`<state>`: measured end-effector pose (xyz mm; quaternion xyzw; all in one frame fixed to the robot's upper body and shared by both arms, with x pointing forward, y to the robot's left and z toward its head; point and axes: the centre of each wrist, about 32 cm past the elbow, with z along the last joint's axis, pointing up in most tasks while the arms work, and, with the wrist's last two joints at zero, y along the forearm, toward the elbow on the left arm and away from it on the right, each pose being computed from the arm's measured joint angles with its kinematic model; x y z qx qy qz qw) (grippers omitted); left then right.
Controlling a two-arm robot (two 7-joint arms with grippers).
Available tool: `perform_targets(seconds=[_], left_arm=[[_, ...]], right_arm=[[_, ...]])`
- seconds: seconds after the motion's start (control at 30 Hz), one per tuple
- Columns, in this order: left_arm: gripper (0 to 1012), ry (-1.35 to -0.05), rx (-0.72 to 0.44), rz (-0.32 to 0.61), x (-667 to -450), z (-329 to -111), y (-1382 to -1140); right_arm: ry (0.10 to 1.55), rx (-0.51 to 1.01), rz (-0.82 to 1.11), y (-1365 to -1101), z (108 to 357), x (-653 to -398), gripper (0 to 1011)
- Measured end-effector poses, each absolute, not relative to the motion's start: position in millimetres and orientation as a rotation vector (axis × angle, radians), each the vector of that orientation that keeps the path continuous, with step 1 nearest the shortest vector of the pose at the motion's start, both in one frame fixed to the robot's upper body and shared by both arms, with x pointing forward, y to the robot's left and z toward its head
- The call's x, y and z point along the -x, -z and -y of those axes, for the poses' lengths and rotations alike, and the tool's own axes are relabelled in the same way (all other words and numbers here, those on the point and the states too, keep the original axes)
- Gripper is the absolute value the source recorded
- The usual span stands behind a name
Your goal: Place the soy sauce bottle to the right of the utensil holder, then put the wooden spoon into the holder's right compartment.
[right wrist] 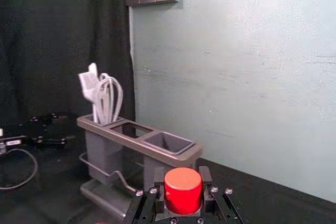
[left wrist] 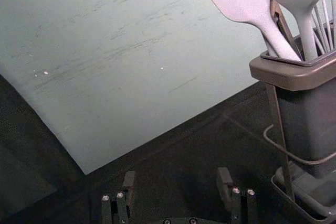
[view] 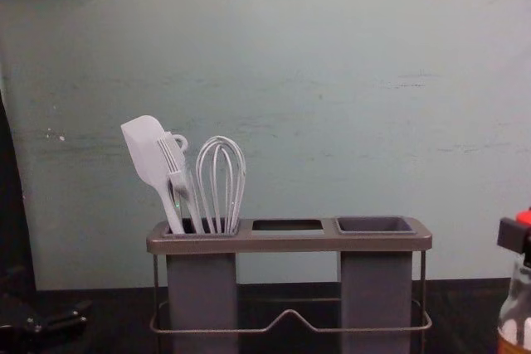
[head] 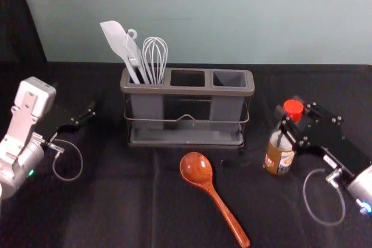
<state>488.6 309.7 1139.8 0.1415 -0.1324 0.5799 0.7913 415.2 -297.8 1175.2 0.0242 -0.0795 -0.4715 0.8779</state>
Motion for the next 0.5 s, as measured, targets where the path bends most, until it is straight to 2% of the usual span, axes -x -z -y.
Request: perform_targets(seconds=[0.2,0.5], left_arm=[[1000,-1.248,-0.304,0.285,-488.6,-309.7,-1139.8],[1000,-1.248,-0.305,0.285,-488.6,-309.7,-1139.8]], right_arm=[[0.996,-0.055,0.164,-1177.4,303.1,-435.6,390],[1.002,-0.059,0.149,-1176.4,297.5,-464.3,392]])
